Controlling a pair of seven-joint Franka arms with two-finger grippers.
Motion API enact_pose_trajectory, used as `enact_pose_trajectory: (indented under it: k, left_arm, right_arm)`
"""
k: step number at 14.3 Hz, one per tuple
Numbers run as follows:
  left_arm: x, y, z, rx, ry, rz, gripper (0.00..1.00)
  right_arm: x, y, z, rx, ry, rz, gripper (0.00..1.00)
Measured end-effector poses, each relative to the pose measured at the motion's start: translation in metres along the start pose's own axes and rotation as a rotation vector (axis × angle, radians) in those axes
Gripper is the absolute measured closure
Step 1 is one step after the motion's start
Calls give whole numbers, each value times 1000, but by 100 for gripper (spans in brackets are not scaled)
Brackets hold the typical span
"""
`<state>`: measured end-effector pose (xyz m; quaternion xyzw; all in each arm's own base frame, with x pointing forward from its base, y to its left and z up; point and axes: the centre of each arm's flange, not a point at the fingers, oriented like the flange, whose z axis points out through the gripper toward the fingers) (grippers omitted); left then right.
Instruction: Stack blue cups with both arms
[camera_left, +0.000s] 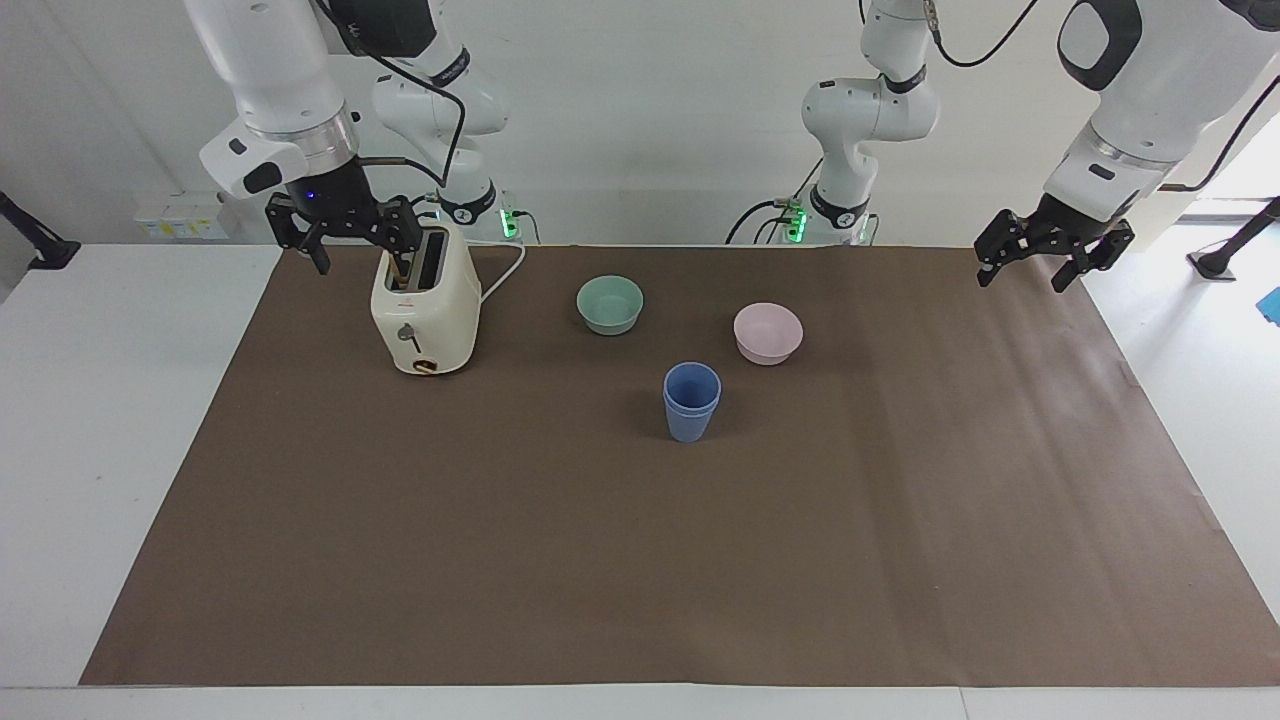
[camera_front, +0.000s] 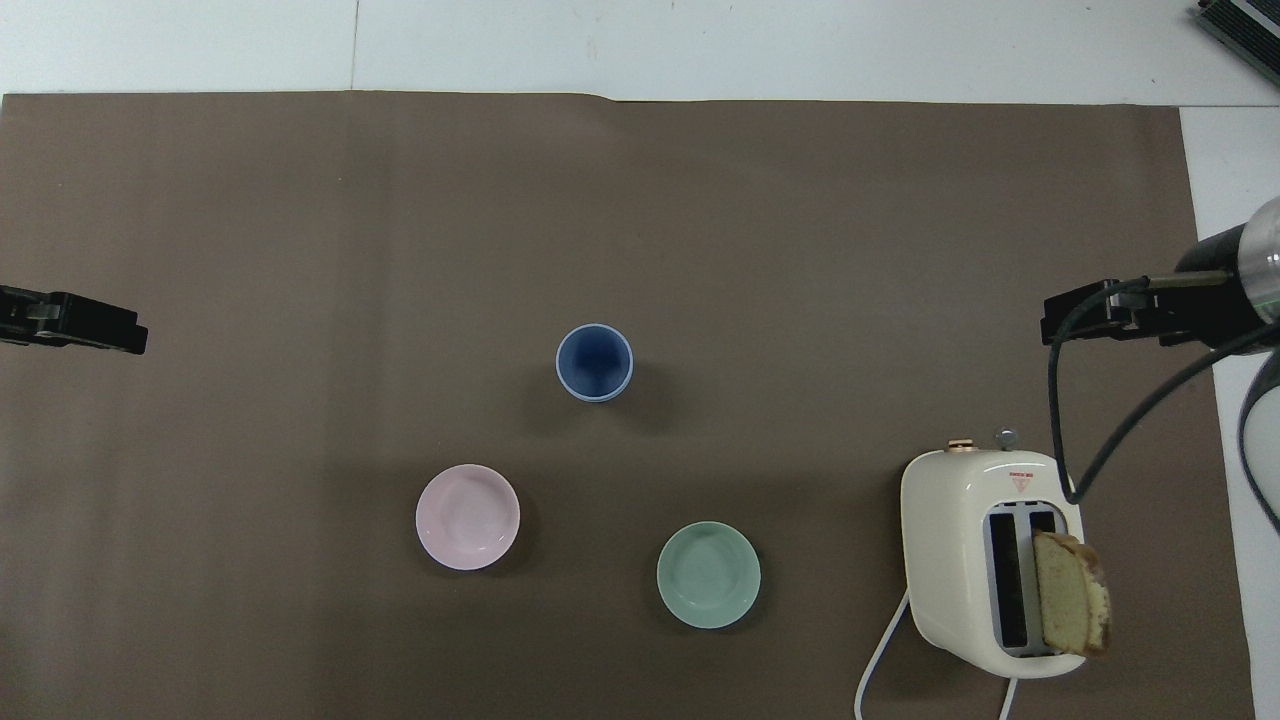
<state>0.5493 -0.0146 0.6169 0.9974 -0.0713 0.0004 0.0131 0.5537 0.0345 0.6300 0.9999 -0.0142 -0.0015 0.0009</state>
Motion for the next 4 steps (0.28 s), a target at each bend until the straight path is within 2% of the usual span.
enact_pose_trajectory:
  k: [4]
  left_arm:
    - [0, 1, 0, 0, 0, 1, 0]
  right_arm:
    - [0, -4, 0, 3, 1, -6, 0]
